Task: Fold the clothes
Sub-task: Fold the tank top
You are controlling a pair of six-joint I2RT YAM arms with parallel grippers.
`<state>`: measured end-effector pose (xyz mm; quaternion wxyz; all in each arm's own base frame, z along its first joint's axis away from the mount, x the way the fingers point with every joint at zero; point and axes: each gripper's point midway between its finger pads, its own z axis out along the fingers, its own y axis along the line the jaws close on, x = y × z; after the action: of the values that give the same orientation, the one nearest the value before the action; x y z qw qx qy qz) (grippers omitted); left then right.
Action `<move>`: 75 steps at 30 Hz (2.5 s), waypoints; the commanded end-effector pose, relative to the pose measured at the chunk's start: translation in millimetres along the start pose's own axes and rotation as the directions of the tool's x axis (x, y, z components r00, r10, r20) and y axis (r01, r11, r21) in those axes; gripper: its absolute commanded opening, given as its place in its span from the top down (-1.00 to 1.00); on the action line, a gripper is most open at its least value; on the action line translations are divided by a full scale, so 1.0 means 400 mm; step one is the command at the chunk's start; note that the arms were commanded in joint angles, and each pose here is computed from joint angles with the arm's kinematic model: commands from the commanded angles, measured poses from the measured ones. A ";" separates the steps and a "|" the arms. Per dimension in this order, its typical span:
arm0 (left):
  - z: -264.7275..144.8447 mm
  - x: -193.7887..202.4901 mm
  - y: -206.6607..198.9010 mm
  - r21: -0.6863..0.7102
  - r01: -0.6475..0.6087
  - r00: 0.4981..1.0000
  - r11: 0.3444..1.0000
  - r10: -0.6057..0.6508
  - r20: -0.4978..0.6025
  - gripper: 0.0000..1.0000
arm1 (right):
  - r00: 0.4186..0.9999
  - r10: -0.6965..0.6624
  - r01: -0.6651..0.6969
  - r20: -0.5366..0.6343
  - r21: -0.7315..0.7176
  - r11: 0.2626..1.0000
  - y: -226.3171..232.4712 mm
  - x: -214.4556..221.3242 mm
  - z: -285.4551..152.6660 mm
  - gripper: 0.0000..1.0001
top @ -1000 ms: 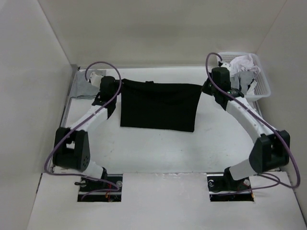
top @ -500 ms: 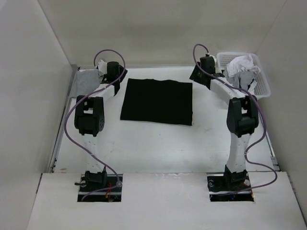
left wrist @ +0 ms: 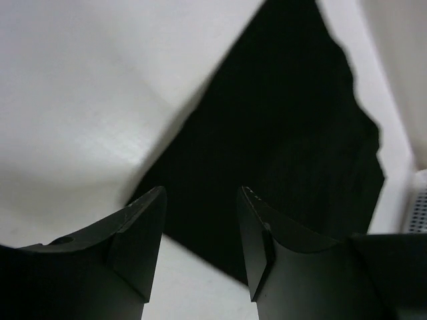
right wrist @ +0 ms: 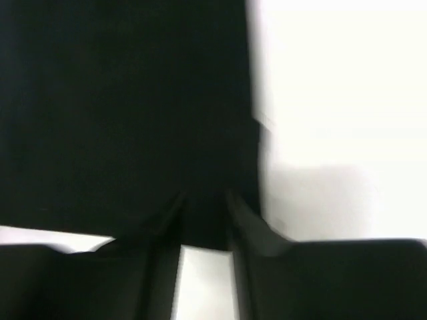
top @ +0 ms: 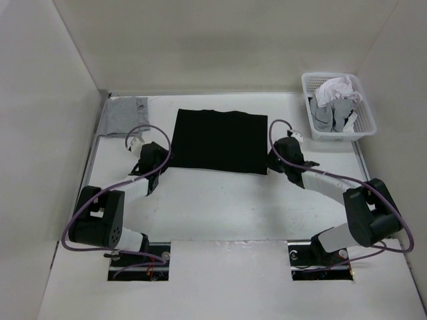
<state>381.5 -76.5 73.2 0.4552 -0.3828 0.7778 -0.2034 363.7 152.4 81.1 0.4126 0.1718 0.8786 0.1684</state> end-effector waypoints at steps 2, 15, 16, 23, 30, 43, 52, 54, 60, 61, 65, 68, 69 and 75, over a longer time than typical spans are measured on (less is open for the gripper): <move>-0.024 0.023 0.046 -0.008 -0.020 0.998 1.000 0.019 -0.062 0.09 | 0.996 0.079 -0.079 0.051 -0.006 0.997 -0.029 0.005 -0.014 0.13; 0.011 0.091 0.113 -0.074 -0.010 0.987 0.997 -0.002 -0.160 0.34 | 0.991 0.133 -0.133 -0.027 0.003 0.991 -0.064 0.089 -0.009 0.02; 0.014 0.091 0.113 -0.074 -0.002 0.987 0.997 -0.010 -0.159 0.40 | 0.990 0.137 -0.137 -0.031 0.005 0.991 -0.064 0.092 -0.007 0.04; 0.011 0.076 0.105 -0.062 0.027 0.992 0.998 -0.034 -0.120 0.70 | 0.984 0.172 -0.171 -0.037 0.028 0.985 -0.063 0.103 0.007 0.19; 0.009 0.059 0.094 -0.031 0.050 0.995 0.998 -0.053 -0.086 0.85 | 0.980 0.189 -0.187 -0.062 0.029 0.982 -0.053 0.124 0.015 0.47; -0.019 0.008 0.046 0.059 0.104 0.994 0.993 -0.103 -0.017 1.00 | 0.978 0.208 -0.208 -0.007 -0.056 0.976 -0.009 0.096 -0.019 0.97; -0.299 -0.190 -0.111 0.300 0.071 0.986 0.951 -0.113 0.126 1.00 | 0.987 0.087 -0.055 0.134 -0.228 0.972 0.062 -0.013 -0.346 1.00; -0.385 -0.225 -0.150 0.341 0.028 0.982 0.940 -0.089 0.164 1.00 | 0.985 0.071 -0.027 0.159 -0.262 0.965 0.068 -0.032 -0.446 1.00; -0.670 -0.330 -0.245 0.458 -0.084 0.950 0.885 -0.068 0.306 1.00 | 0.972 0.110 -0.015 0.208 -0.409 0.913 0.078 -0.108 -0.741 1.00; -0.701 -0.338 -0.254 0.470 -0.093 0.946 0.878 -0.068 0.316 1.00 | 0.972 0.120 -0.022 0.203 -0.427 0.904 0.079 -0.116 -0.770 1.00; -0.758 -0.355 -0.260 0.479 -0.108 0.939 0.871 -0.070 0.338 1.00 | 0.978 0.129 -0.029 0.167 -0.499 0.866 0.105 -0.127 -0.834 1.00; -0.693 -0.327 -0.235 0.425 -0.101 0.951 0.899 -0.038 0.305 1.00 | 0.983 0.083 0.010 0.166 -0.492 0.870 0.130 -0.103 -0.812 1.00; -0.651 -0.304 -0.218 0.396 -0.091 0.961 0.914 -0.023 0.275 1.00 | 0.982 0.051 0.039 0.180 -0.464 0.885 0.136 -0.088 -0.785 1.00; -0.382 -0.180 -0.138 0.253 -0.030 0.992 0.967 -0.001 0.124 1.00 | 0.990 -0.066 0.100 0.125 -0.291 0.951 0.145 -0.018 -0.500 1.00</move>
<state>268.5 -55.3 265.4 0.5783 -0.3106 0.6987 -0.2845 192.7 156.3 264.1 0.5061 0.0985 0.8096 0.2806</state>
